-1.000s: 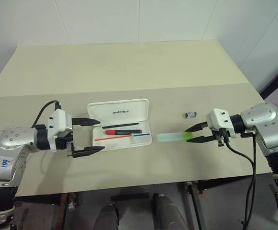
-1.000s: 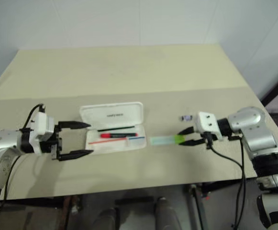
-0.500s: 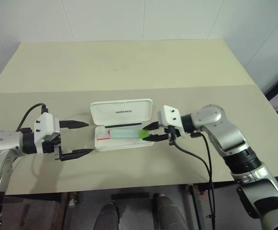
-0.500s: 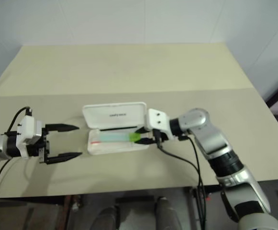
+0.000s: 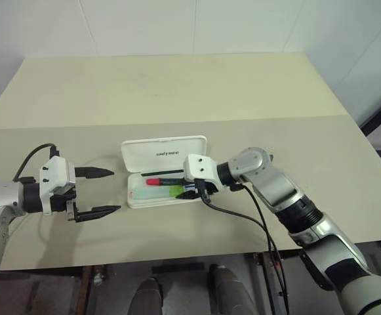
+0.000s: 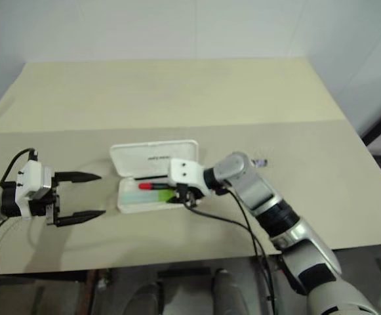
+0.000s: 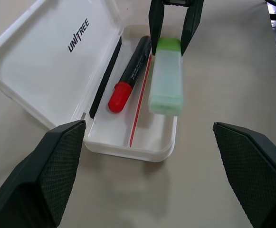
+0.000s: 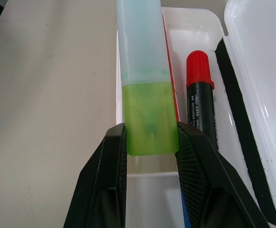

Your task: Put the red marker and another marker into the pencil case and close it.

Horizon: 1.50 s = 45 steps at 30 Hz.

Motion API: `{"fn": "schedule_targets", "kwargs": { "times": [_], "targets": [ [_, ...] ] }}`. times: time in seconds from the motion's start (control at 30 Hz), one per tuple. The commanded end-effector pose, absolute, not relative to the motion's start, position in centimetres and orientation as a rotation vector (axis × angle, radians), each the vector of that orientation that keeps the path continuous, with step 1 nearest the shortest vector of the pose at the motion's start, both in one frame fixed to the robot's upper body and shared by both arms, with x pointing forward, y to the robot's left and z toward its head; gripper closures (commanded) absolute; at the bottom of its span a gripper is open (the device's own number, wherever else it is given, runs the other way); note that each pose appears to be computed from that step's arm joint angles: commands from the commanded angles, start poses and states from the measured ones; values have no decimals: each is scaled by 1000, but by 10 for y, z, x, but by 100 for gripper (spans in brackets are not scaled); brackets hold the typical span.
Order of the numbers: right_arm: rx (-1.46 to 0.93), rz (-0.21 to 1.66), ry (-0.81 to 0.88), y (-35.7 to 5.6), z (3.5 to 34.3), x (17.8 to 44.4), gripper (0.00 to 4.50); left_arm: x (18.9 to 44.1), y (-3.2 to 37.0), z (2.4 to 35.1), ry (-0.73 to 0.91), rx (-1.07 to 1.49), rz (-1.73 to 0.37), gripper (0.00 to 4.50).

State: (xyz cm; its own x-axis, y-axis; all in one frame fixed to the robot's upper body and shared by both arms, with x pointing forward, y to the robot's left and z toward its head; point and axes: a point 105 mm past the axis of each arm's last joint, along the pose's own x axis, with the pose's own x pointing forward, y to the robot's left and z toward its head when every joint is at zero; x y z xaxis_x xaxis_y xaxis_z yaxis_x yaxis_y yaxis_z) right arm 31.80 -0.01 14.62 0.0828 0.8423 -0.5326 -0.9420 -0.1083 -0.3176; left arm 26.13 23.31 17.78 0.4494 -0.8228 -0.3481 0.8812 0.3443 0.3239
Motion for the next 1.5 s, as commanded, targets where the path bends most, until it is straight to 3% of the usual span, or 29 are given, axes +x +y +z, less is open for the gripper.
{"fn": "schedule_targets", "kwargs": {
  "times": [0.03,1.13,1.17,1.4,1.43,1.5],
  "targets": [
    [-723,1530,160,9,150,318,340,260,234,185,106,534,-1096,0],
    [-787,1561,197,10,147,325,340,264,223,186,67,527,-1102,0],
    [-789,1566,200,10,146,324,267,265,223,186,66,527,-1103,0],
    [-792,1562,198,9,147,325,33,266,221,186,64,527,-1108,0],
    [-792,1558,191,10,148,325,4,266,221,186,63,527,-1108,0],
    [-788,1557,181,10,152,326,4,266,221,186,63,528,-1109,0]
  ]
}}
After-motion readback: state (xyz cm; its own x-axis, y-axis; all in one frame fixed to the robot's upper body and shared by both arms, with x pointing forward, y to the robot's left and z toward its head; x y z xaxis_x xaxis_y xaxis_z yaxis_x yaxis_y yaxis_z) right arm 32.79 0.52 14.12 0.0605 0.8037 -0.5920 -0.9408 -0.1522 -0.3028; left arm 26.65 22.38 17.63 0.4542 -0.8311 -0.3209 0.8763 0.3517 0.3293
